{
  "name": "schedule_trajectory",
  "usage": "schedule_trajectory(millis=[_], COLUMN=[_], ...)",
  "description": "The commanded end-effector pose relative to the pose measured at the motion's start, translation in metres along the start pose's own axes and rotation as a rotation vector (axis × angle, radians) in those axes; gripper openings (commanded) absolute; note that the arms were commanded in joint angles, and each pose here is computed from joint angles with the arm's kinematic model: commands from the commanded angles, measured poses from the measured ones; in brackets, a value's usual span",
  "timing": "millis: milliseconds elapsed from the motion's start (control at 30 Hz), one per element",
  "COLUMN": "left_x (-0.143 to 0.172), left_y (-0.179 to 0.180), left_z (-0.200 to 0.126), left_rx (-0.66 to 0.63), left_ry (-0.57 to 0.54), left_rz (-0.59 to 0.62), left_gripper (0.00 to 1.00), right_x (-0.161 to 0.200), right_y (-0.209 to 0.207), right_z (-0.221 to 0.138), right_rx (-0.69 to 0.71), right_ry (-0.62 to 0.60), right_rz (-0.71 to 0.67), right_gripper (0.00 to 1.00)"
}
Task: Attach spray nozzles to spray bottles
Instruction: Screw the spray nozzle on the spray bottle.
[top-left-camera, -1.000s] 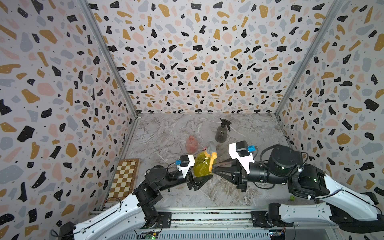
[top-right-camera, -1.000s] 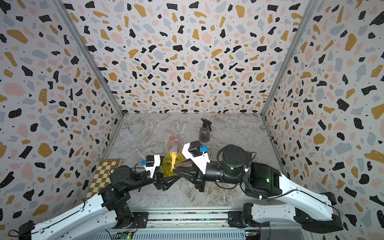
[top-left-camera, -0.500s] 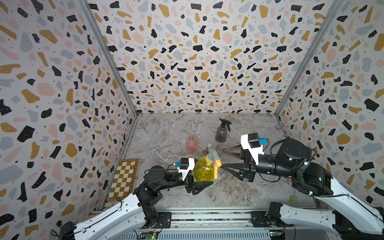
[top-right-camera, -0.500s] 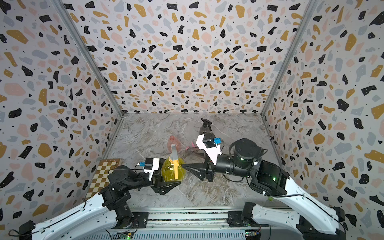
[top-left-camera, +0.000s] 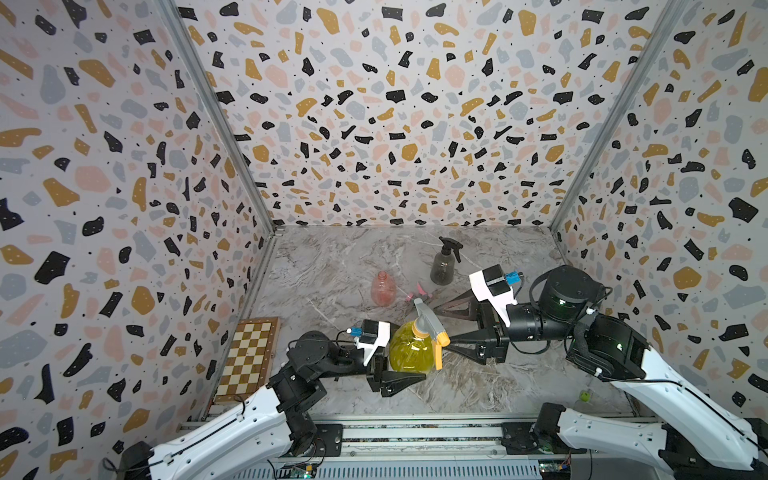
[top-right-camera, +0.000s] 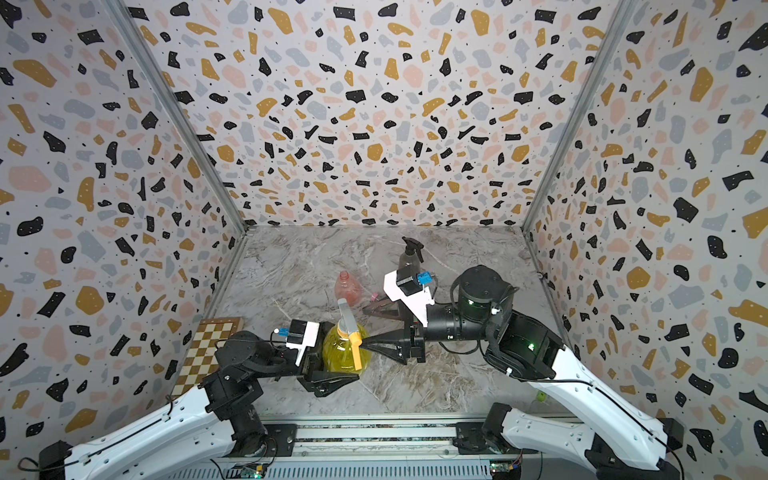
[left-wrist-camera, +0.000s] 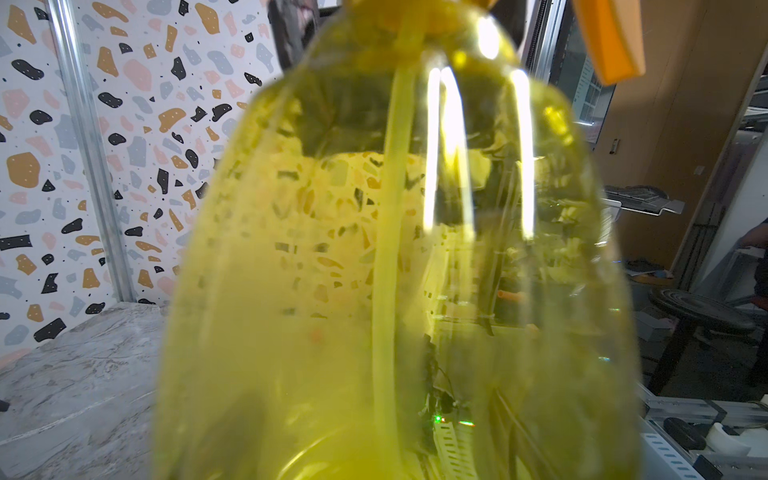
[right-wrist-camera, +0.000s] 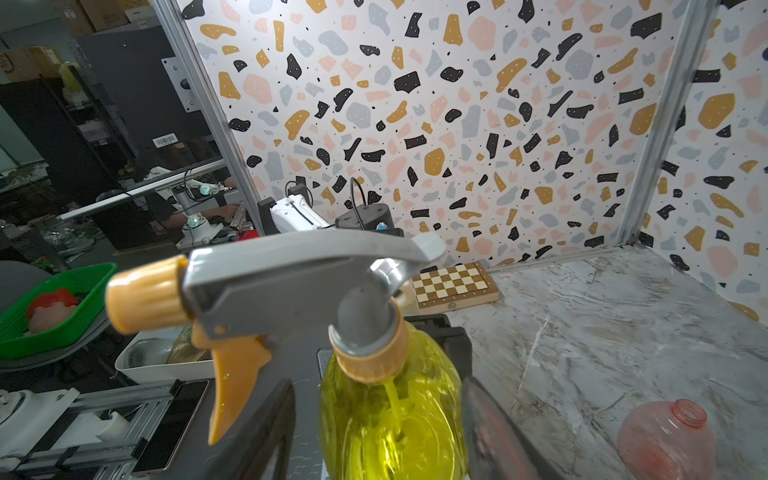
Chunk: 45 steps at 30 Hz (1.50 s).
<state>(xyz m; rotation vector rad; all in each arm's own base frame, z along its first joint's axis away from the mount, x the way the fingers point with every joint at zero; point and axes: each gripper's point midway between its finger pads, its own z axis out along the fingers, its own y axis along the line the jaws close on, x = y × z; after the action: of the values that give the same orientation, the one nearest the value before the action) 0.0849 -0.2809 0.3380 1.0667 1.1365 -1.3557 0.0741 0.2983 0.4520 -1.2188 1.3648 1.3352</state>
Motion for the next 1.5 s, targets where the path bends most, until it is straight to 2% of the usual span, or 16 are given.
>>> schedule_trajectory(millis=[0,600,900,1033,1300,1467], left_x=[-0.017,-0.012,-0.021,-0.026,-0.041,-0.047], left_y=[-0.005,0.001,0.009,0.014,0.037,0.057], left_z=[0.0,0.002,0.002,0.001,-0.009,-0.016], left_rx=[0.029,0.005,-0.048,-0.084,-0.249,-0.382], left_ry=[-0.052,-0.042,-0.064,-0.076,-0.119,-0.132], left_rz=[0.039,0.03,0.029,0.032,0.044,0.065], left_gripper=[0.0,0.0,0.0,0.0,0.0,0.0], right_x=[-0.017,-0.02,-0.01,-0.006,0.016,0.038], right_y=[0.01,0.01,0.008,0.006,-0.01,-0.032], right_z=[-0.002,0.011,0.017,0.02,0.037,0.052], right_rx=[-0.036,-0.048,-0.027,-0.01,0.112,0.293], right_ry=[-0.041,-0.05,-0.026,-0.016,0.047,0.089], right_rz=[-0.032,-0.046,-0.036,-0.026,0.087,0.221], right_gripper=[0.64,0.5,0.31,0.26,0.25,0.25])
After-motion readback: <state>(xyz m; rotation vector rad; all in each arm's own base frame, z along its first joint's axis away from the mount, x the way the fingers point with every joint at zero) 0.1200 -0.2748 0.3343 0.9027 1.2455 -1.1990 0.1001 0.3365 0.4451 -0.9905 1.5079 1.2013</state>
